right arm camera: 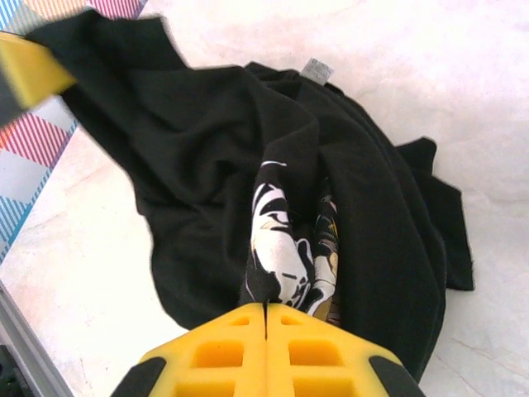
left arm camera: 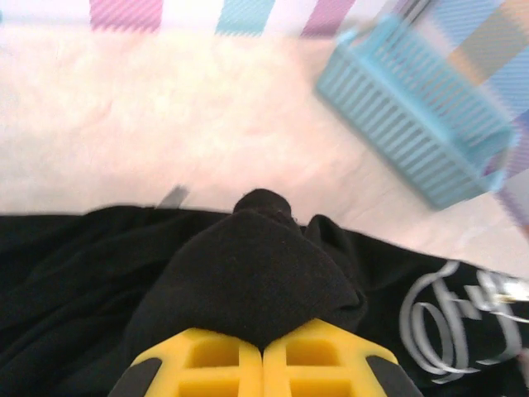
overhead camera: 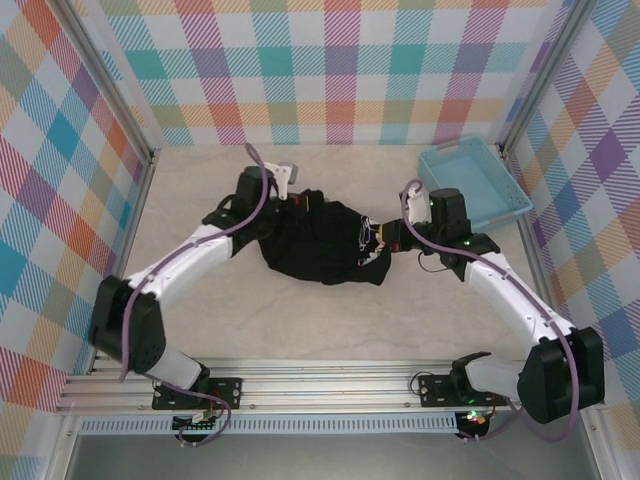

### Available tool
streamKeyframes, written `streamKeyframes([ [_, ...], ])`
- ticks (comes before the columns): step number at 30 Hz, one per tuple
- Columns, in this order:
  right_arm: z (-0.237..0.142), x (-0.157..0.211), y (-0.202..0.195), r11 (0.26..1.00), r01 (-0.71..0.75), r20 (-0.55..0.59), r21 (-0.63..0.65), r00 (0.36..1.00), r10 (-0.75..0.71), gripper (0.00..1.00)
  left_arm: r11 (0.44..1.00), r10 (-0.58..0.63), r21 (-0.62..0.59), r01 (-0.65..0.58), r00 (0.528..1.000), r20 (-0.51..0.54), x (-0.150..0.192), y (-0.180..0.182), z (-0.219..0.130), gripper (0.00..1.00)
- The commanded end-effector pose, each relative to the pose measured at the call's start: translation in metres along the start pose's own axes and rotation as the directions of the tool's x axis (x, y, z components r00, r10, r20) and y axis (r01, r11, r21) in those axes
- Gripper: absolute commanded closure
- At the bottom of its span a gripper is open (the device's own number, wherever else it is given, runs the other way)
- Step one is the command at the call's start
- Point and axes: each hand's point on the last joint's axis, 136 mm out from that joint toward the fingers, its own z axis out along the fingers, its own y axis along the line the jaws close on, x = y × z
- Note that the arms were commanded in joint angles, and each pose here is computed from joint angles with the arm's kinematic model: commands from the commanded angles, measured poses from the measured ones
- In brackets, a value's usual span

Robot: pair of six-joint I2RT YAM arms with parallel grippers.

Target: Fold the inside-out t-shirt

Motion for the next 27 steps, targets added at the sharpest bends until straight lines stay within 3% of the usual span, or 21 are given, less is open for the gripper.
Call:
streamKeyframes([
  [1,-0.013,-0.021,0.002,0.998,0.027,0.057,0.049,0.998,-0.030,1.00,0.986,0.014,0.163,-0.044,0.984,0.180,-0.058,-0.047,-0.055,1.00],
  [5,-0.019,-0.033,-0.019,0.982,-0.020,0.077,0.187,0.997,0.006,1.00,0.983,-0.041,0.185,-0.017,0.951,0.305,-0.091,-0.057,-0.108,1.00],
  [9,-0.028,-0.041,-0.046,0.936,-0.051,0.096,0.348,0.995,0.018,1.00,0.972,-0.203,0.180,0.148,0.916,0.346,-0.108,-0.038,-0.138,1.00],
  [13,-0.028,-0.034,-0.080,0.862,-0.053,0.055,0.504,0.998,0.029,1.00,0.928,-0.366,0.209,0.309,0.862,0.351,-0.113,-0.014,-0.155,1.00],
  [17,-0.025,-0.034,-0.098,0.821,-0.046,0.035,0.569,0.999,0.031,1.00,0.936,-0.351,0.161,0.314,0.876,0.332,-0.107,-0.006,-0.160,1.00],
  [19,-0.012,-0.037,-0.085,0.873,-0.040,0.029,0.487,0.999,0.030,1.00,0.941,-0.329,0.177,0.287,0.899,0.289,-0.101,-0.012,-0.154,1.00],
  [22,0.011,-0.036,-0.051,0.951,0.016,-0.016,0.309,1.000,-0.011,0.87,0.943,-0.300,0.210,0.258,0.933,0.199,-0.085,-0.026,-0.134,1.00],
  [27,0.014,-0.037,-0.015,0.898,0.282,-0.050,0.337,0.958,-0.282,0.59,0.930,-0.290,0.268,0.252,0.950,0.114,-0.072,-0.048,-0.115,1.00],
])
